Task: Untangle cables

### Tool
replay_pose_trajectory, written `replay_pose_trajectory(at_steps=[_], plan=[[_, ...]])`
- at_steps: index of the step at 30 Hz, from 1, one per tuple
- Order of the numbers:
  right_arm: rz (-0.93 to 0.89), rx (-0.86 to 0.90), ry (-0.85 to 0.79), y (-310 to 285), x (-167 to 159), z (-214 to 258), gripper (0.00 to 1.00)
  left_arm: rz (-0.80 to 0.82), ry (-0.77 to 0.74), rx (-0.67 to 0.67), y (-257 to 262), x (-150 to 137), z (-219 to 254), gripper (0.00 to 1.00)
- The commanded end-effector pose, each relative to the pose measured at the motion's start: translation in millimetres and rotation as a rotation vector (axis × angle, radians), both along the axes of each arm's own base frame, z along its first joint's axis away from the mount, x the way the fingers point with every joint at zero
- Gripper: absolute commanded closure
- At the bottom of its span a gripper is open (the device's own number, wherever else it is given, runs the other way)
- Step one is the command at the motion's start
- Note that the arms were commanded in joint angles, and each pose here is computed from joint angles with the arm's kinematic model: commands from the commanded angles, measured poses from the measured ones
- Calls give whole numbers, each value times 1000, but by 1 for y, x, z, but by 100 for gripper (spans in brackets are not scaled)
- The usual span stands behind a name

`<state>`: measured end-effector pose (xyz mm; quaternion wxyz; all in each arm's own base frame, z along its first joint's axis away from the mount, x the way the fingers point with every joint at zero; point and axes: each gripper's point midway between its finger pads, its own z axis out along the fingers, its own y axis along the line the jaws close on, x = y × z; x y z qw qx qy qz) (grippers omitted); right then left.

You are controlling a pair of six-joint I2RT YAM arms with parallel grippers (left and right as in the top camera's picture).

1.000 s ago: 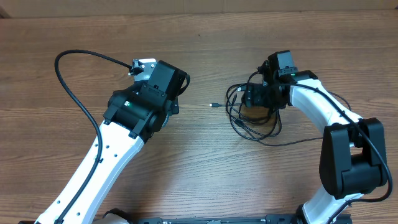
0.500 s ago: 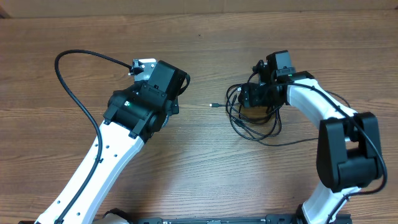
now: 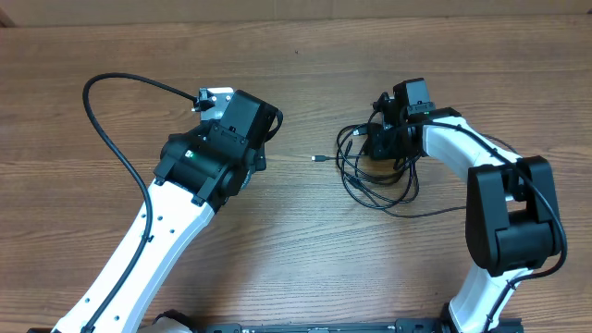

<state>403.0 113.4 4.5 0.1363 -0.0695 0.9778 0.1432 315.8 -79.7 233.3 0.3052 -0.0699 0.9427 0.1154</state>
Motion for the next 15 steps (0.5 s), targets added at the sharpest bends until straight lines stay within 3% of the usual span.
replay_pose_trajectory(at_steps=[1, 3, 15], plan=[[7, 0, 20, 0, -4, -9, 88, -1, -7, 1, 2, 0, 3, 0], [3, 2, 17, 0, -2, -8, 96, -9, -4, 7, 2, 0, 3, 0], [3, 10, -37, 3, 19, 31, 96, -15, -3, 11, 2, 0, 3, 1]])
